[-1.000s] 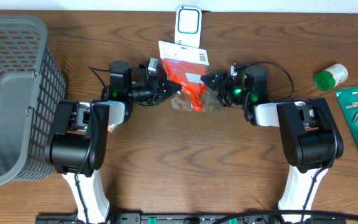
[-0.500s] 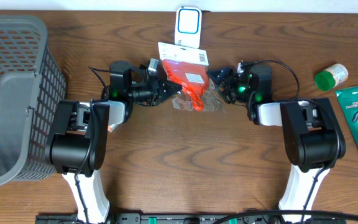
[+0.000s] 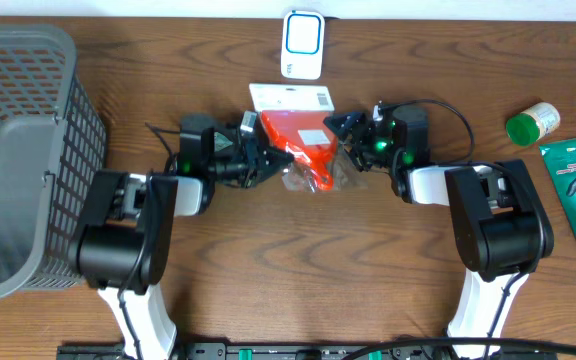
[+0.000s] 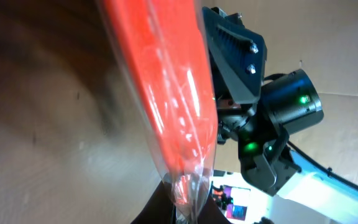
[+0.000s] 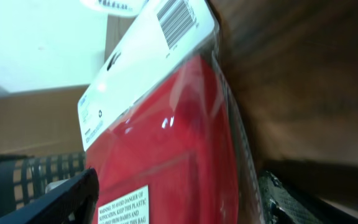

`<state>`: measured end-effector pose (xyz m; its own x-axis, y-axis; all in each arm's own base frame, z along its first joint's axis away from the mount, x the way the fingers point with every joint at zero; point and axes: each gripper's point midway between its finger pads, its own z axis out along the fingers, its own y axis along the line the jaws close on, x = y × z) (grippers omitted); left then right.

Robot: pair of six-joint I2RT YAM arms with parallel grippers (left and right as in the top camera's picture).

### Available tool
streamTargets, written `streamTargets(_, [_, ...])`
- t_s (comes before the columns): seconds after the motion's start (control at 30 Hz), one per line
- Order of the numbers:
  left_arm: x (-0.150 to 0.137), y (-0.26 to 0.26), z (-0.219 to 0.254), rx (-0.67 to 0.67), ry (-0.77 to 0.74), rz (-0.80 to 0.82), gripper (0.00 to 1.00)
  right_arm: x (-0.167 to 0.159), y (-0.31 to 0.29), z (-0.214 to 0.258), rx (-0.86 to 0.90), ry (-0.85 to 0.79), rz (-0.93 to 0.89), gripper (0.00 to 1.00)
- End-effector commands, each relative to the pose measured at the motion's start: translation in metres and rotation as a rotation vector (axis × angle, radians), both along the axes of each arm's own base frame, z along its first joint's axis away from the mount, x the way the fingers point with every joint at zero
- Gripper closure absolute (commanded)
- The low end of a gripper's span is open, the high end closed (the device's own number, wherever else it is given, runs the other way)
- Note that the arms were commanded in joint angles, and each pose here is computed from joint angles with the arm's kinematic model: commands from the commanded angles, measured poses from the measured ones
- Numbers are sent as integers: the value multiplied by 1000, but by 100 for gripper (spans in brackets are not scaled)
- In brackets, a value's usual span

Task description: Scan the item barcode

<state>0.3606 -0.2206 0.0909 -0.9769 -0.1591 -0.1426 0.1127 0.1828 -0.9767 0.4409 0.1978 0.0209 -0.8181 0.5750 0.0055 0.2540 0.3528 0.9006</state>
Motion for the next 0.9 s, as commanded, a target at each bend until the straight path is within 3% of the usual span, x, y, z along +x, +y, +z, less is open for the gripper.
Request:
streamTargets(0.0, [-8, 4, 26, 17, -132, 27, 93, -50, -27, -82, -101, 225, -34, 20])
streamTargets(0.5, [-54, -11, 33, 14, -132, -35, 93, -90, -10, -80, -15, 238, 102, 25])
streamTargets(0.87, [-57, -15, 52, 8, -202, -36, 93, -98, -5, -61, 72, 152, 104, 23])
